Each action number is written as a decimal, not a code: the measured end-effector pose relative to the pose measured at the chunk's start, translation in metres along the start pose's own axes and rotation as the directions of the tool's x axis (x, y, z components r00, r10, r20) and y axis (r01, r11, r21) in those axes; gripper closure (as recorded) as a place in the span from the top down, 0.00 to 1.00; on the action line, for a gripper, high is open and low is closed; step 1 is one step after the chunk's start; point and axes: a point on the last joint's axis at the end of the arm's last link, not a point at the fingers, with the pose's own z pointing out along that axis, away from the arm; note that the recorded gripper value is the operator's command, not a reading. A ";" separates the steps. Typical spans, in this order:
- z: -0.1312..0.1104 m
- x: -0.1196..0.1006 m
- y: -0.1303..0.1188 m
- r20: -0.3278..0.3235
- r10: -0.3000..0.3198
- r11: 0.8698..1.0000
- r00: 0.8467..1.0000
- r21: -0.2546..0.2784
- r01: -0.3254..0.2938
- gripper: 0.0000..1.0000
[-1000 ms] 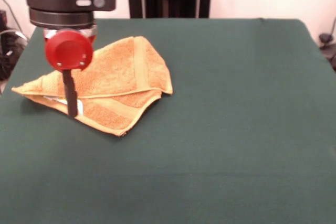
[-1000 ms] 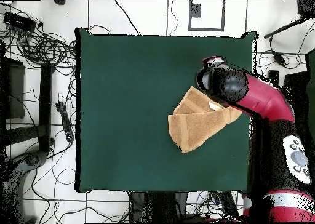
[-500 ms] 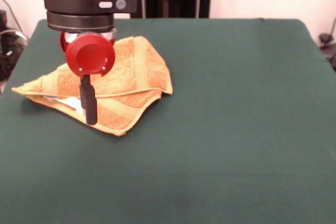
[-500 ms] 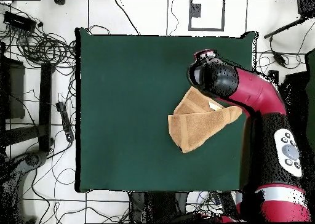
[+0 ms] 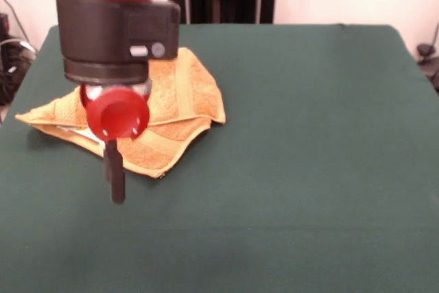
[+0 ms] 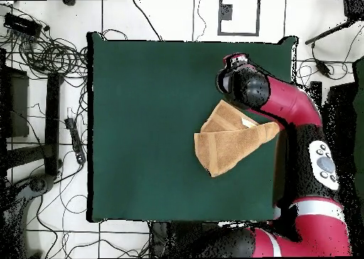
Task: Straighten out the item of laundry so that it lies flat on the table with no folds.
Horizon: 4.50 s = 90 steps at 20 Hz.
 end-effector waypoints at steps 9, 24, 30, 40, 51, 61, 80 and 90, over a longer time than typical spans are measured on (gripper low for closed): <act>0.042 0.053 0.001 -0.011 -0.011 1.000 1.000 0.002 0.011 1.00; -0.045 0.004 0.036 -0.041 0.061 0.998 0.997 0.028 -0.060 1.00; -0.065 -0.047 0.025 0.000 0.118 0.993 0.993 0.012 -0.117 1.00; -0.062 -0.017 0.023 0.006 0.134 0.990 0.991 0.032 -0.134 1.00; -0.054 0.055 0.028 -0.053 0.132 0.989 0.990 0.077 -0.128 1.00; -0.053 0.046 0.015 -0.042 0.158 0.983 0.987 0.100 -0.153 1.00; -0.052 0.031 0.008 -0.007 0.184 0.979 0.983 0.090 -0.183 1.00; -0.008 0.036 -0.011 0.020 0.234 0.969 0.972 0.073 -0.235 1.00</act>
